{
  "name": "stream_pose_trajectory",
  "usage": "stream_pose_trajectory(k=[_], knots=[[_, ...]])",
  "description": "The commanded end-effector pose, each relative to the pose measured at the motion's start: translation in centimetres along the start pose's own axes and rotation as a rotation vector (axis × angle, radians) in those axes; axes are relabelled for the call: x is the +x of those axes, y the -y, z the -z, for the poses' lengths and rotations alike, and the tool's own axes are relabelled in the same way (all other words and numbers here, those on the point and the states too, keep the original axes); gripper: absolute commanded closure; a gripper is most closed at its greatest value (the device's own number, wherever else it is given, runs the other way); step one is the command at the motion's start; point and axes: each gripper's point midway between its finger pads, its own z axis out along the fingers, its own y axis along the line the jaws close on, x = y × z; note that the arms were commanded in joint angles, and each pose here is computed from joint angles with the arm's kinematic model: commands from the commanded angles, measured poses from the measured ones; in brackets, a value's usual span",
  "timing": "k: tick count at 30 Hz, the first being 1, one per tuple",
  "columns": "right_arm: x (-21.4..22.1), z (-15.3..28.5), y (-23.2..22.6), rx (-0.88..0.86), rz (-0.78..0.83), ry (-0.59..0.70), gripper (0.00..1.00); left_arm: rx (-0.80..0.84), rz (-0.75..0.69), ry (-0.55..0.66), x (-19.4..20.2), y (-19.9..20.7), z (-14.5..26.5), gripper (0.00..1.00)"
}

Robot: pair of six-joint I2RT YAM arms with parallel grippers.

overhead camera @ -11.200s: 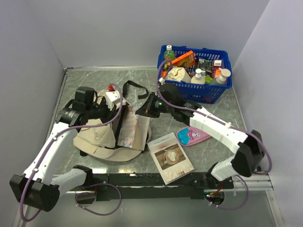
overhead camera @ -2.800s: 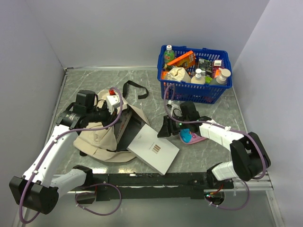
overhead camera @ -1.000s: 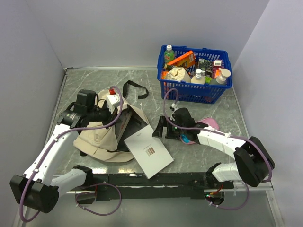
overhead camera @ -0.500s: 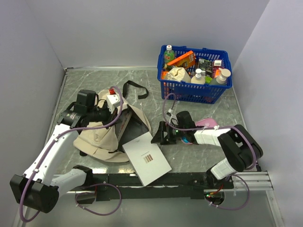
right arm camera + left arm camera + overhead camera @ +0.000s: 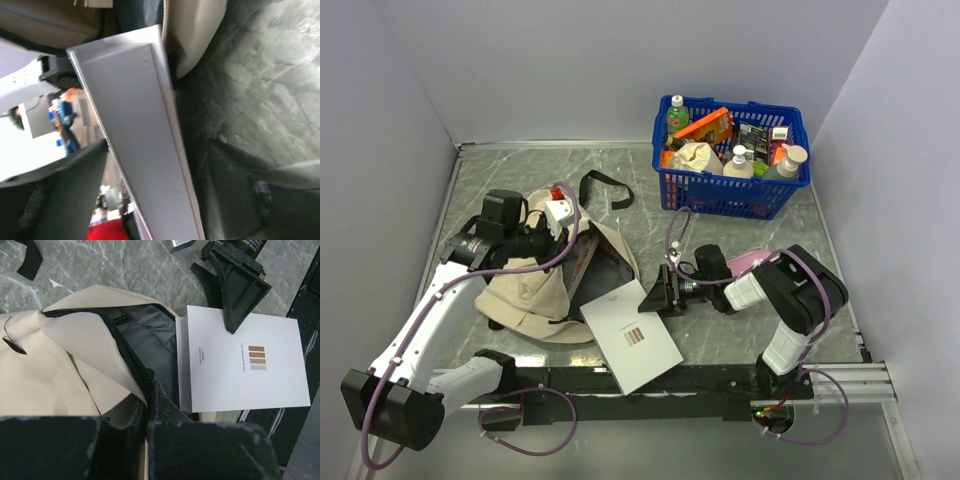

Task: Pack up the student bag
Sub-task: Pick up the book from the center of the board, then place the book in the student bag.

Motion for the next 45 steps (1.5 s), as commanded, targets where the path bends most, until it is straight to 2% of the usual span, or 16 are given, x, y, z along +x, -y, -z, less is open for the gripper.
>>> stream_pose_trajectory(k=[1,3,4,7,14,18,26,28,32,36,40,45], knots=[[-0.2,-0.1,-2.1,-0.129,0.007,-0.022,0.40,0.022,-0.062,0.082,-2.3,0.5,0.4,0.99],[-0.6,-0.1,-2.7,-0.150,0.020,-0.022,0.59,0.018,-0.063,0.081,-2.3,0.5,0.5,0.99],[-0.7,0.0,-3.0,-0.155,0.021,-0.023,0.73,0.018,-0.064,0.079,-2.2,0.5,0.5,0.99],[-1.4,0.2,-4.0,-0.163,0.038,-0.005,0.79,0.017,-0.067,0.079,-2.3,0.5,0.5,0.99],[-3.5,1.6,-7.9,-0.214,0.094,0.054,0.79,0.022,-0.081,0.055,-2.2,0.6,0.9,0.99],[-6.1,2.0,-9.2,-0.195,0.094,0.119,0.83,0.031,-0.086,0.053,-2.5,0.8,1.1,0.99],[-11.3,0.8,-10.0,-0.137,-0.044,0.168,0.85,0.075,-0.091,0.070,-3.2,1.8,1.5,0.99],[-13.5,0.7,-10.6,-0.108,-0.052,0.223,0.91,0.086,-0.095,0.072,-3.3,2.1,1.5,0.99],[-16.4,0.5,-11.9,-0.038,-0.095,0.328,0.94,0.104,-0.092,0.072,-3.7,2.4,1.3,0.99],[-16.8,-0.4,-13.2,0.076,-0.088,0.398,1.00,0.128,-0.092,0.079,-4.4,3.0,0.5,0.99],[-16.4,-1.3,-12.5,0.160,-0.116,0.412,1.00,0.128,-0.098,0.101,-6.2,3.2,0.5,0.99],[-15.1,-0.9,-11.7,0.252,-0.071,0.430,1.00,0.069,-0.147,0.139,-7.8,2.6,1.5,0.99]])
